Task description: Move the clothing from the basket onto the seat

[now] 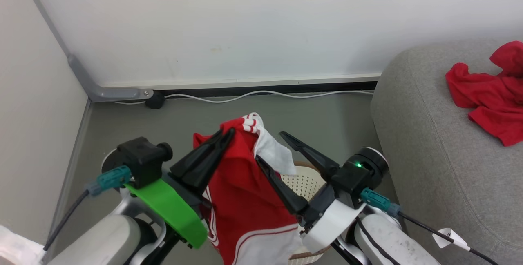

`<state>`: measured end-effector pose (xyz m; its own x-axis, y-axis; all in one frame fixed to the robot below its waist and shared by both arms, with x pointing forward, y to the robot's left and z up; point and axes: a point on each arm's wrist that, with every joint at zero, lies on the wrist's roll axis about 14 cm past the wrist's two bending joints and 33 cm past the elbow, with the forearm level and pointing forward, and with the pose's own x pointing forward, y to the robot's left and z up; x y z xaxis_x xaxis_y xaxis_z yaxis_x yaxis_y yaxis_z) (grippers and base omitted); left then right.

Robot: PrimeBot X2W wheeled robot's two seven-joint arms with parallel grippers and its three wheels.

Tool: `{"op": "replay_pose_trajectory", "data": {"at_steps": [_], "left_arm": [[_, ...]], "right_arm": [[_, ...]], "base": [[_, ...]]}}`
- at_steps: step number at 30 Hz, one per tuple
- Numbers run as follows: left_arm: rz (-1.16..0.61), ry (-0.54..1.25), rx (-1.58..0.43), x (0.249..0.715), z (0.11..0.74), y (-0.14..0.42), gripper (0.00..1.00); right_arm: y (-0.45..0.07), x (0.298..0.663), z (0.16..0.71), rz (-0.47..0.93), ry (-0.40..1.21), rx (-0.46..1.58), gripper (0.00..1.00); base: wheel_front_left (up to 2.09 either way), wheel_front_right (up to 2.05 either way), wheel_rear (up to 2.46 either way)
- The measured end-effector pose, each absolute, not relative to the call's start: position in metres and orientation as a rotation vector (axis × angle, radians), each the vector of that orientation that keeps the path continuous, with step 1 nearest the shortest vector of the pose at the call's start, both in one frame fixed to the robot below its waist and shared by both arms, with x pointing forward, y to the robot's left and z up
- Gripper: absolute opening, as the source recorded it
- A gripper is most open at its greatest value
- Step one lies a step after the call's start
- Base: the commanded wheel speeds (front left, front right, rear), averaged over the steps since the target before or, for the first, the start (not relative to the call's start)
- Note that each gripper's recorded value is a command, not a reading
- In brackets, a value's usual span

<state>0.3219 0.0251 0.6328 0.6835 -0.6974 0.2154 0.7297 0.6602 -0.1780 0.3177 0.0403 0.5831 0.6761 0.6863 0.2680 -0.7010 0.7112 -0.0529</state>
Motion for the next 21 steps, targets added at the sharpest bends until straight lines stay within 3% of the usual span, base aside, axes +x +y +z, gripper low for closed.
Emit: {"op": "replay_pose_trajectory", "data": {"at_steps": [13,14,15,20,21], "left_arm": [[-1.056,-0.097,-0.201,0.281,0.632,-0.03,0.0],[-1.058,-0.096,-0.201,0.281,0.632,-0.031,0.0],[-1.059,-0.095,-0.201,0.282,0.633,-0.032,0.0],[-1.057,-0.097,-0.211,0.284,0.635,-0.033,0.0],[-1.048,-0.099,-0.212,0.286,0.636,-0.033,0.16]], "right_arm": [[0.061,0.305,0.562,0.861,-0.167,0.098,1.0],[0.062,0.305,0.559,0.862,-0.155,0.101,0.44],[0.061,0.305,0.558,0.861,-0.145,0.105,0.0],[0.062,0.306,0.555,0.863,-0.123,0.12,0.0],[0.062,0.307,0.557,0.862,-0.126,0.121,0.0]], "base": [[0.0,0.0,0.0],[0.0,0.0,0.0],[0.0,0.0,0.0],[0.0,0.0,0.0],[0.0,0.0,0.0]]}}
